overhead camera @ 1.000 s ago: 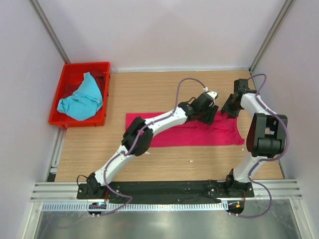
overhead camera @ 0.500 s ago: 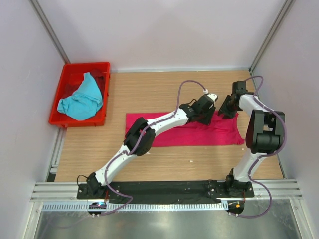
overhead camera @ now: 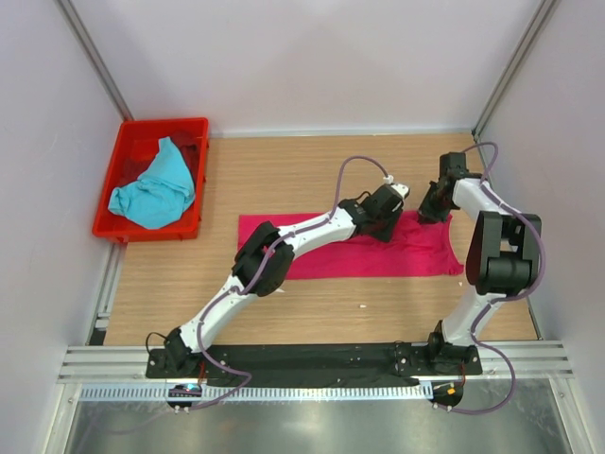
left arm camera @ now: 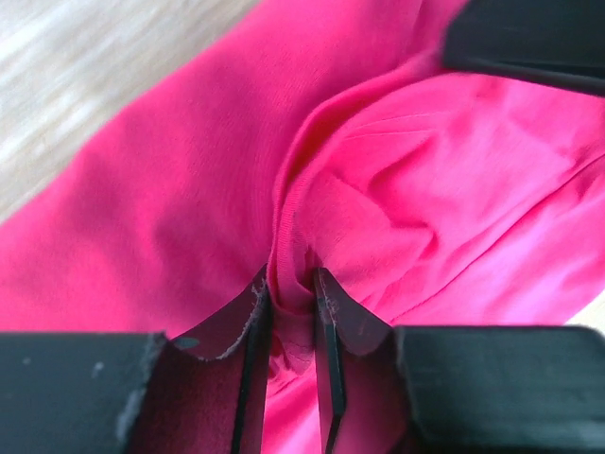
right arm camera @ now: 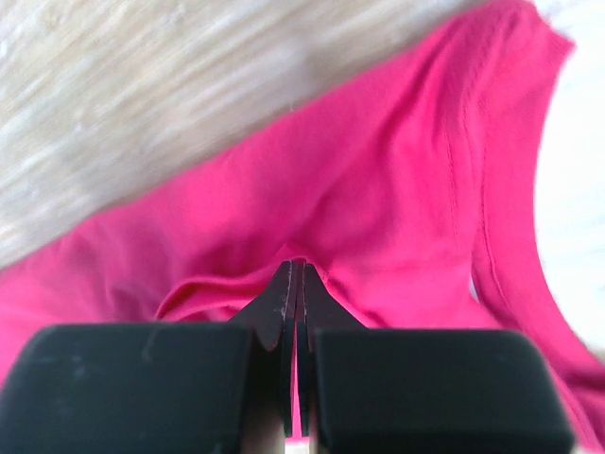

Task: Fold and stack the t-shirts
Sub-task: Fold the tshirt

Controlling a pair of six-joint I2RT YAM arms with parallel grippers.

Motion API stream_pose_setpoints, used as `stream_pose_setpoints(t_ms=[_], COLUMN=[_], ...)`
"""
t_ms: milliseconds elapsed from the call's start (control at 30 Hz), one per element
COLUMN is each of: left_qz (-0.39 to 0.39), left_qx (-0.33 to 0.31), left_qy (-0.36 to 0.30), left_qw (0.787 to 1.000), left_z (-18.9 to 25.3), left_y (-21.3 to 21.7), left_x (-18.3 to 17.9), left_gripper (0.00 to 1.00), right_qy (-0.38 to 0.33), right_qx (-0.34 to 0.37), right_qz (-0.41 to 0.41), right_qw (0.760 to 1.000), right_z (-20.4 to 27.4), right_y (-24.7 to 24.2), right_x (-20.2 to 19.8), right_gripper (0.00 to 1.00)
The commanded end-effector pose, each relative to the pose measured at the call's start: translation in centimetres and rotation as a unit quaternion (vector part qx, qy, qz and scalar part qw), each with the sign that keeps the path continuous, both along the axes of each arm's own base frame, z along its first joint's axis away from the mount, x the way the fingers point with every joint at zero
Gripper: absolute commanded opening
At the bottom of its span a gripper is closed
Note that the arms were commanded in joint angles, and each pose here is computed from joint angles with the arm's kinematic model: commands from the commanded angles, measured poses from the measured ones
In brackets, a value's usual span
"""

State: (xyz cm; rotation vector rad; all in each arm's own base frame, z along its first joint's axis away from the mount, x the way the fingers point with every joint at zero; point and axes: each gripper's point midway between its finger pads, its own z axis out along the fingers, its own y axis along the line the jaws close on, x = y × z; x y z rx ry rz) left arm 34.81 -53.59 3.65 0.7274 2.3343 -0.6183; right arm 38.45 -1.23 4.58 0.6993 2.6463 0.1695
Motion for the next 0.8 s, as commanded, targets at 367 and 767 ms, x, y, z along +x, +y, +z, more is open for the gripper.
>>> stream_pose_setpoints(t_ms=[367,767], left_qz=[-0.021,-0.024], left_qx=[0.0,0.0], left_qy=[0.018,0.046], left_qw=[1.0,0.999], left_z=[4.9,5.1], left_y=[2.1,2.8], left_x=[-2.2,-3.5], left_gripper=[0.29,0.32], right_qy=[-0.014,-0.036], right_qx=[-0.065,-0.083], right_qz=[0.0,-0.013], right_qw=[0.998,0.996], right_z=[7.4,7.2], right_y=[0.2,-0.4], right_x=[-7.5,-8.0], right_gripper=[0.01,0.01])
